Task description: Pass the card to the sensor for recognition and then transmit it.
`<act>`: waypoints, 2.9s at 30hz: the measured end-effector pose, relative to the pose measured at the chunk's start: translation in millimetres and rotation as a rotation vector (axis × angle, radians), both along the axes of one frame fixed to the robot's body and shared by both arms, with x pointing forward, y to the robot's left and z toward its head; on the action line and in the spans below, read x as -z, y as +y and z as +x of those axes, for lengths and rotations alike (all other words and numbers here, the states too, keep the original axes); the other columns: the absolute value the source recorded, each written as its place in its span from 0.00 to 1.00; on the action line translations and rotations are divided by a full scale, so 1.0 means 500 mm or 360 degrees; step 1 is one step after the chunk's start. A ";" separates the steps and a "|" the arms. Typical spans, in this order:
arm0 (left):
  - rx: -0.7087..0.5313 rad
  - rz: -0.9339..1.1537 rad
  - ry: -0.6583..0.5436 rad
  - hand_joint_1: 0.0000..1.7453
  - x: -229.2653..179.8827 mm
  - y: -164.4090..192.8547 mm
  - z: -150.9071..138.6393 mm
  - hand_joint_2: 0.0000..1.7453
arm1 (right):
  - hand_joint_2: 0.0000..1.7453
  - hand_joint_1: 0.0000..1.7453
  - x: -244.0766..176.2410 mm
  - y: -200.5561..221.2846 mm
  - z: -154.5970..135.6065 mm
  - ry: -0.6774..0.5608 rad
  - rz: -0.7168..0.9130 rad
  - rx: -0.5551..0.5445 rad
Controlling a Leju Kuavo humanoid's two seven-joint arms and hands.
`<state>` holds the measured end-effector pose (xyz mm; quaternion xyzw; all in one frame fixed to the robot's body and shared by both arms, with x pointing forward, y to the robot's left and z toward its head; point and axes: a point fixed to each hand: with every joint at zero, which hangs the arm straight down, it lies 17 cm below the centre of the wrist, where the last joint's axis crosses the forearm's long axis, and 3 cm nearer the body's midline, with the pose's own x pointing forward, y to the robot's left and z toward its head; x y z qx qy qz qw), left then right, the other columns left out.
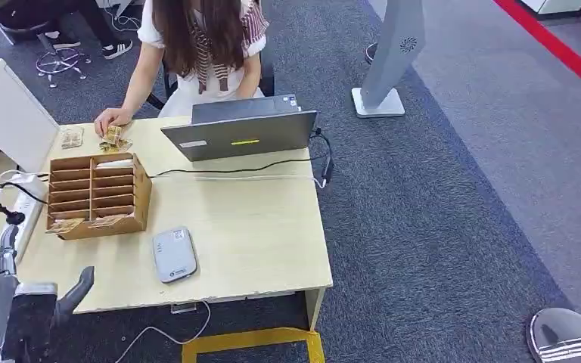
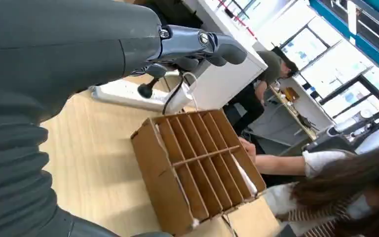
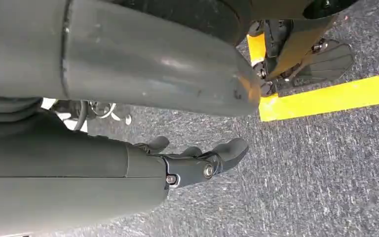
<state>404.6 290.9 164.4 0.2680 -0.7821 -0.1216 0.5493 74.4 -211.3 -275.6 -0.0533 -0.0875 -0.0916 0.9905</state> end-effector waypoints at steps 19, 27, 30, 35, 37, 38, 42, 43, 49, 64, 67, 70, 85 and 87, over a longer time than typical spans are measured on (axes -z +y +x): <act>-0.0172 0.0499 -0.0046 0.00 -0.082 0.010 0.157 1.00 | 0.00 0.00 -0.001 0.008 0.004 0.0012 -0.0012 -0.0182; -0.0295 0.0779 -0.0046 0.00 -0.130 0.020 0.245 1.00 | 0.00 0.00 -0.001 0.011 0.002 0.0023 -0.0022 -0.0299; -0.0346 0.0880 -0.0054 0.00 -0.153 0.024 0.274 1.00 | 0.00 0.00 -0.001 0.012 0.002 0.0030 -0.0028 -0.0342; -0.0416 0.1057 -0.0054 0.00 -0.184 0.026 0.322 1.00 | 0.00 0.00 -0.001 0.014 0.005 0.0030 -0.0038 -0.0419; -0.0452 0.1122 -0.0062 0.00 -0.201 0.030 0.339 1.00 | 0.00 0.00 -0.001 0.014 0.005 0.0030 -0.0041 -0.0449; -0.0468 0.1167 -0.0059 0.00 -0.206 0.031 0.349 1.00 | 0.00 0.00 -0.001 0.014 0.005 0.0034 -0.0043 -0.0465; -0.0540 0.1301 -0.0062 0.00 -0.231 0.041 0.377 1.00 | 0.00 0.00 -0.001 0.015 0.004 0.0039 -0.0044 -0.0528; -0.0557 0.1329 -0.0061 0.00 -0.236 0.044 0.382 1.00 | 0.00 0.00 -0.001 0.016 0.004 0.0040 -0.0042 -0.0537; -0.0659 0.1484 -0.0065 1.00 -0.258 0.064 0.403 1.00 | 0.00 0.00 -0.001 0.016 0.004 0.0045 -0.0053 -0.0605; -0.0612 0.1532 -0.0042 1.00 -0.246 0.057 0.417 1.00 | 0.00 0.00 0.000 0.009 0.002 0.0054 -0.0066 -0.0616; -0.0607 0.1536 -0.0039 1.00 -0.245 0.057 0.418 1.00 | 0.00 0.00 0.000 0.009 0.002 0.0054 -0.0067 -0.0616; -0.0598 0.1530 -0.0034 1.00 -0.242 0.056 0.418 1.00 | 0.00 0.00 0.000 0.008 0.001 0.0055 -0.0068 -0.0615; -0.0099 0.1478 0.0010 1.00 -0.012 -0.177 0.277 1.00 | 0.00 0.00 0.000 0.011 0.004 0.0047 -0.0056 -0.0540; -0.0039 0.1479 0.0042 1.00 0.016 -0.203 0.258 1.00 | 0.00 0.00 -0.001 0.013 0.004 0.0046 -0.0053 -0.0537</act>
